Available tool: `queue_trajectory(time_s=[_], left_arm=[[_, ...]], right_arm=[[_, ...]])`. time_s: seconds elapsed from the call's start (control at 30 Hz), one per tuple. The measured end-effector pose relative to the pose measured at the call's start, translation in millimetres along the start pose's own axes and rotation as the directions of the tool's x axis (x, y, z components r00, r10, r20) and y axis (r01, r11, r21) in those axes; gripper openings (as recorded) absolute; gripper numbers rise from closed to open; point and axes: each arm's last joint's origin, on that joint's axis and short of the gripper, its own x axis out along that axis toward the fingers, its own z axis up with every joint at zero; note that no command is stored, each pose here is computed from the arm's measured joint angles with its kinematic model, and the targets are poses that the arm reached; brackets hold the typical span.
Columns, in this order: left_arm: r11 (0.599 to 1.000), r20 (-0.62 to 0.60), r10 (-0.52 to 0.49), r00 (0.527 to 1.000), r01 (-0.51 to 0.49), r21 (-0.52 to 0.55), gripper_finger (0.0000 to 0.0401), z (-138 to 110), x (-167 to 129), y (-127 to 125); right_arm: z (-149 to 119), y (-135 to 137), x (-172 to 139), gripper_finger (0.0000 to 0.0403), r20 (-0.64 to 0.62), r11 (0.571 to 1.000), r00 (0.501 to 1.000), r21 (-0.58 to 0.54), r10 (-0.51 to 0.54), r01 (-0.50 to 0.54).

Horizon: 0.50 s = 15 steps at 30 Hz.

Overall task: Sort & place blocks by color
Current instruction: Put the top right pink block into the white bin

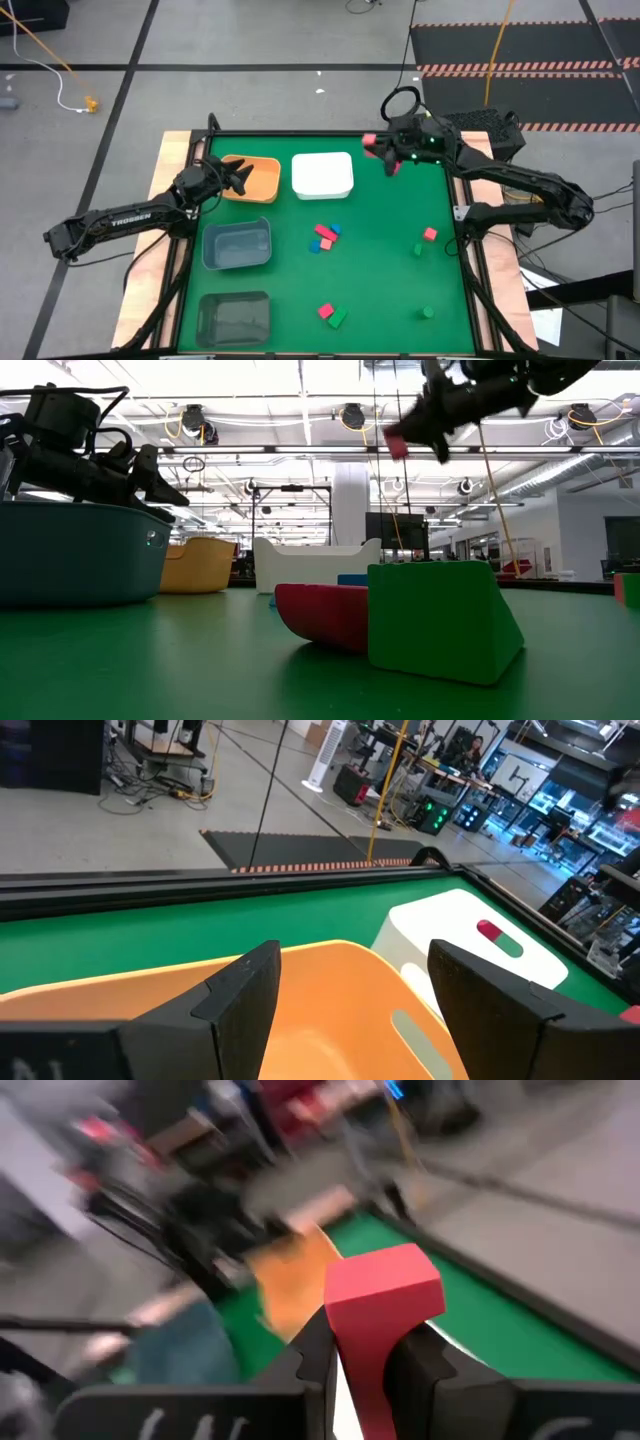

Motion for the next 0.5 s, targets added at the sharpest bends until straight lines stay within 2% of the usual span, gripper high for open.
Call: queue_trajectory(time_s=[0.1,0.37,0.5], left_arm=[[1.0,0.0,0.0,1.0,0.0,0.0,0.0255,0.1,0.0,0.0],[1.0,0.001,0.0,1.0,0.0,0.0,0.0255,0.2,0.0,-0.1],[1.0,0.0,0.0,1.0,0.0,0.0,0.0255,0.0,0.0,0.0]], right_arm=[[-2.7,9.5,17.3,0.0041,0.054,0.998,0.996,-0.02,0.065,-0.064],[-32.5,6.1,64.3,0.0041,0.031,0.998,0.998,0.024,0.062,-0.063],[-48.3,2.5,77.3,0.0041,-0.034,0.998,0.998,0.031,0.055,-0.054]])
